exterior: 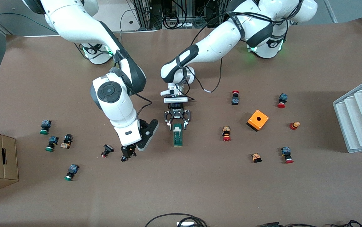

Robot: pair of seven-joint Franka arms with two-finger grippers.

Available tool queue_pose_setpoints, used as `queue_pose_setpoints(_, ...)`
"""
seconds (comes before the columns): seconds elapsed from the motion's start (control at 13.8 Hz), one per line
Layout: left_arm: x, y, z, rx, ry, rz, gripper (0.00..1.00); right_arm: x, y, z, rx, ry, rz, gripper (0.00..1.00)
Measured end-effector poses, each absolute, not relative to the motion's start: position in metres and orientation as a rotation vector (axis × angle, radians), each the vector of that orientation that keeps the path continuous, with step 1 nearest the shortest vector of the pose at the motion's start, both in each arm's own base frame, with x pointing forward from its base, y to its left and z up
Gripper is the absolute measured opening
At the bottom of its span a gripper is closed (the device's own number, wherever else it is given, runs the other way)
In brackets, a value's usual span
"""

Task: Close load switch with both arms
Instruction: 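Grip the switch base with the right gripper while the left gripper lowers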

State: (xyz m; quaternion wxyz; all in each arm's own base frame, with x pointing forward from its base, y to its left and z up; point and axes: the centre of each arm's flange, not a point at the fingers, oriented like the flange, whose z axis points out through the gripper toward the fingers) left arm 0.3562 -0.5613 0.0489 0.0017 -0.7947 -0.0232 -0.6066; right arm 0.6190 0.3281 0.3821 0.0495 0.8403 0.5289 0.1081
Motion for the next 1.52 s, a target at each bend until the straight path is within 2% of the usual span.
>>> queue_pose_setpoints(0.07, 0.357, -0.561, 0.049, -2.493, -0.074, -1.905, 0.66, 0.619, 0.328, 0.382, 2.56, 1.613, 0.321, 0.99)
queue_pose_setpoints(0.43, 0.357, -0.561, 0.049, -2.501, -0.101, -1.915, 0.66, 0.615, 0.332, 0.381, 2.553, 1.632, 0.302, 0.99)
queue_pose_setpoints(0.65, 0.357, -0.561, 0.049, -2.5, -0.102, -1.916, 0.62, 0.612, 0.335, 0.378, 2.553, 1.642, 0.274, 0.99)
queue_pose_setpoints(1.52, 0.357, -0.561, 0.048, -2.496, -0.098, -1.92, 0.62, 0.586, 0.376, 0.349, 2.506, 1.738, 0.204, 0.98)
